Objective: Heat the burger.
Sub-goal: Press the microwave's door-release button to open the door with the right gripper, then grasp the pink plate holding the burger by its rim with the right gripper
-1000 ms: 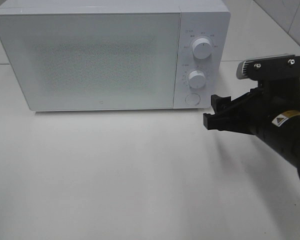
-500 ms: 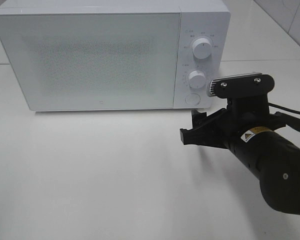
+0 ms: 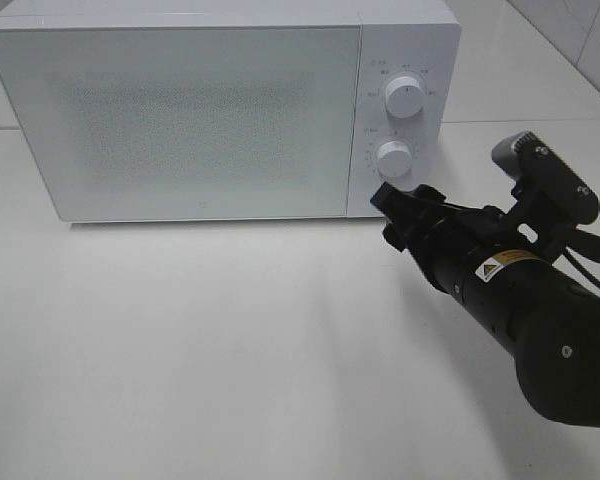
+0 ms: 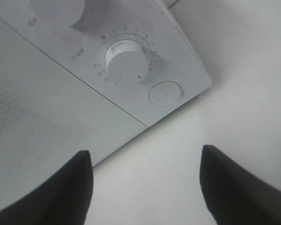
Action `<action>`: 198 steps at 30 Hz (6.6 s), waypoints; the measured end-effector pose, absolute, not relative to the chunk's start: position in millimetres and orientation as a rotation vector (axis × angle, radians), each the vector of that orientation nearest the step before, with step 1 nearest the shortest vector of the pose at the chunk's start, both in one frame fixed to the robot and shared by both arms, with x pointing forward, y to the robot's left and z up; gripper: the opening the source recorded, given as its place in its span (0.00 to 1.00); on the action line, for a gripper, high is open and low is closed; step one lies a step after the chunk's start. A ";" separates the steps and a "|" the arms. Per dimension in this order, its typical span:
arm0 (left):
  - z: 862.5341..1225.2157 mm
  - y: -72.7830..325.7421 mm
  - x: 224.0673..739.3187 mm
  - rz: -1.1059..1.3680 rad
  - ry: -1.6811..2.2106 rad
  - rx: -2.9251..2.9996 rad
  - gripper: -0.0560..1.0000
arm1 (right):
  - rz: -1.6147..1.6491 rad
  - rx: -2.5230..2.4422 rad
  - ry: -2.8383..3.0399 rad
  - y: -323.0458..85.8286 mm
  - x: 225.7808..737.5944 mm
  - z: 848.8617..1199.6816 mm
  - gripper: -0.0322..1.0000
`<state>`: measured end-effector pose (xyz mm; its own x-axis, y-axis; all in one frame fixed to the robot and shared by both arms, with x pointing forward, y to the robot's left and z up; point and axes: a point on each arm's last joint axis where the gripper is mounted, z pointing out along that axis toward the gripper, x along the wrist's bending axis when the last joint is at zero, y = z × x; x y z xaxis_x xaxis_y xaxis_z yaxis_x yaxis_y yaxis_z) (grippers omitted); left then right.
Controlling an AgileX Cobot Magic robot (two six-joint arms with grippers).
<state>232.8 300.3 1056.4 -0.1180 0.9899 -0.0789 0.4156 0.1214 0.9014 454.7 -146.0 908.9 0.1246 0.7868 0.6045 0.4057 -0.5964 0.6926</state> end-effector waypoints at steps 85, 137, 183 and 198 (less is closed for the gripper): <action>1056.4 300.3 232.8 0.965 1.647 1.391 0.82 | 1.602 2.725 0.079 -130.8 568.0 854.8 0.03; 1056.4 300.3 232.8 0.965 1.647 1.391 0.82 | 1.620 2.636 0.029 -119.3 591.8 844.1 0.03; 1056.4 300.3 232.8 0.965 1.647 1.391 0.82 | 1.578 2.721 0.265 -134.9 573.9 867.9 0.03; 1056.4 300.3 232.8 0.965 1.647 1.391 0.82 | 1.520 2.739 0.568 -141.2 542.9 886.2 0.03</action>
<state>232.8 300.3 1056.4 -0.1180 0.9899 -0.0789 0.4156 0.1214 0.9014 542.9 -141.2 886.2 0.4806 0.2864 0.8288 0.3269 -0.9355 0.1338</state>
